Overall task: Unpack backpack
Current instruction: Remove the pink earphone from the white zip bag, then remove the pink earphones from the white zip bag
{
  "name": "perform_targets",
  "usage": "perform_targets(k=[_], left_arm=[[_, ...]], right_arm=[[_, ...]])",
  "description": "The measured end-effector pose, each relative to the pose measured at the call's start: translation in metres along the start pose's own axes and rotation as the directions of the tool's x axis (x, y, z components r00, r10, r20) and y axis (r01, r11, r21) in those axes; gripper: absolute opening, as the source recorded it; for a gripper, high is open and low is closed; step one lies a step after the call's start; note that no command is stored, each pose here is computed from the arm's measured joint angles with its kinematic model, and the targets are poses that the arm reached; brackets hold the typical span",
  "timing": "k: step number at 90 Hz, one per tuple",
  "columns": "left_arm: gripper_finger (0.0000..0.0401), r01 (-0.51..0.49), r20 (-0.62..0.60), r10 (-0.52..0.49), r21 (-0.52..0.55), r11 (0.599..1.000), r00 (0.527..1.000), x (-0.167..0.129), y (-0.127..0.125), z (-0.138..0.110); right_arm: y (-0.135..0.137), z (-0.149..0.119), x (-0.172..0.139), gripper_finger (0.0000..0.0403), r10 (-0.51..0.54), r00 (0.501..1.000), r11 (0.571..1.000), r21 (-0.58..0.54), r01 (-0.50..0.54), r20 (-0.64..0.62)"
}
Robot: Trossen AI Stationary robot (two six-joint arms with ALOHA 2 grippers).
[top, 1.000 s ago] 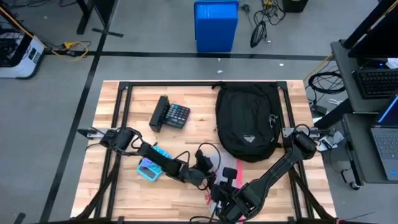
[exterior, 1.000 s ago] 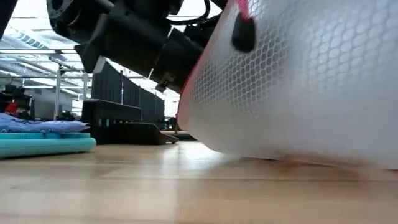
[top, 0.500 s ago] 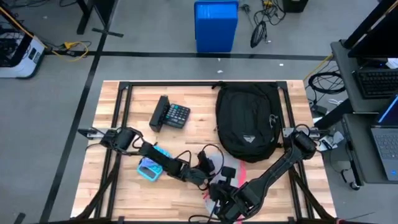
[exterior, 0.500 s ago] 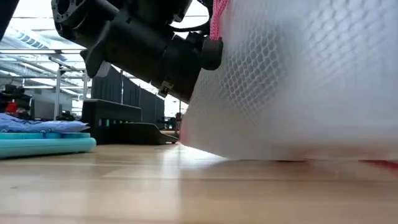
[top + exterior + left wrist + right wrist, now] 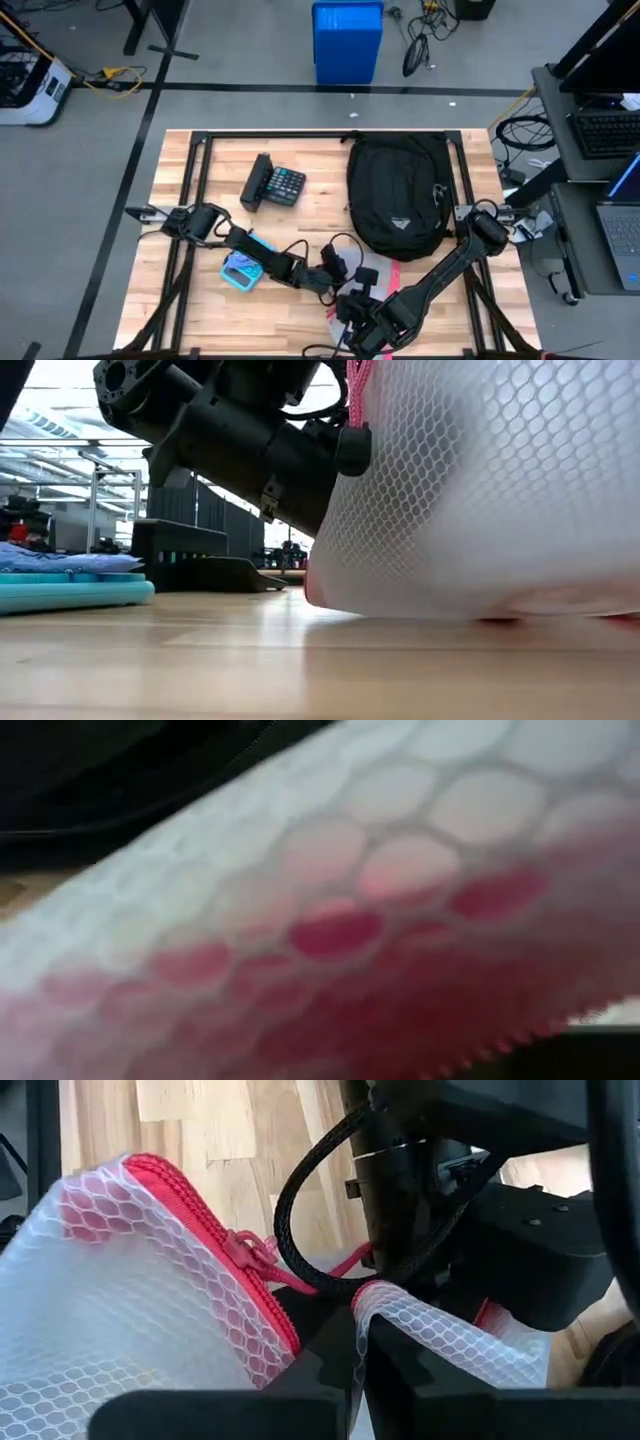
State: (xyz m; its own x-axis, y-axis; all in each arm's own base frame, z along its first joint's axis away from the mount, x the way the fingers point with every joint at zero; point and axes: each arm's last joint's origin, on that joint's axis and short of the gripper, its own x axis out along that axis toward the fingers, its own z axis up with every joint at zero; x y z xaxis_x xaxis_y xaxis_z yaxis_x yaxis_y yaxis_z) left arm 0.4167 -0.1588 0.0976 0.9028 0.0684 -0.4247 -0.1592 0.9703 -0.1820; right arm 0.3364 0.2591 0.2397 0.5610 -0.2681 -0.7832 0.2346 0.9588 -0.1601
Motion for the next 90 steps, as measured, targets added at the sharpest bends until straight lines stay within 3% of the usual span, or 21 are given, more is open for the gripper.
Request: perform_targets(k=[14,49,71,90], left_arm=[[0.0002,0.018,-0.001,-0.018,0.006,1.000,1.000,-0.004,-0.008,-0.002],[0.0002,0.049,0.042,-0.049,0.014,0.999,0.998,-0.026,-0.039,-0.003],[0.0001,0.061,0.092,-0.063,0.025,0.998,0.994,-0.046,-0.057,0.007],[0.0001,0.025,0.075,-0.029,0.054,0.998,0.997,-0.057,-0.068,0.001]], right_arm=[[0.001,-0.001,-0.001,0.0000,0.015,1.000,1.000,-0.003,-0.015,-0.012],[0.012,-0.014,-0.013,0.0000,0.069,0.996,0.985,-0.155,-0.076,-0.054],[0.012,-0.018,-0.017,0.0000,0.069,0.995,0.978,-0.192,-0.082,-0.075],[0.018,-0.027,-0.023,0.0000,0.111,0.984,0.961,-0.237,-0.142,-0.141]])
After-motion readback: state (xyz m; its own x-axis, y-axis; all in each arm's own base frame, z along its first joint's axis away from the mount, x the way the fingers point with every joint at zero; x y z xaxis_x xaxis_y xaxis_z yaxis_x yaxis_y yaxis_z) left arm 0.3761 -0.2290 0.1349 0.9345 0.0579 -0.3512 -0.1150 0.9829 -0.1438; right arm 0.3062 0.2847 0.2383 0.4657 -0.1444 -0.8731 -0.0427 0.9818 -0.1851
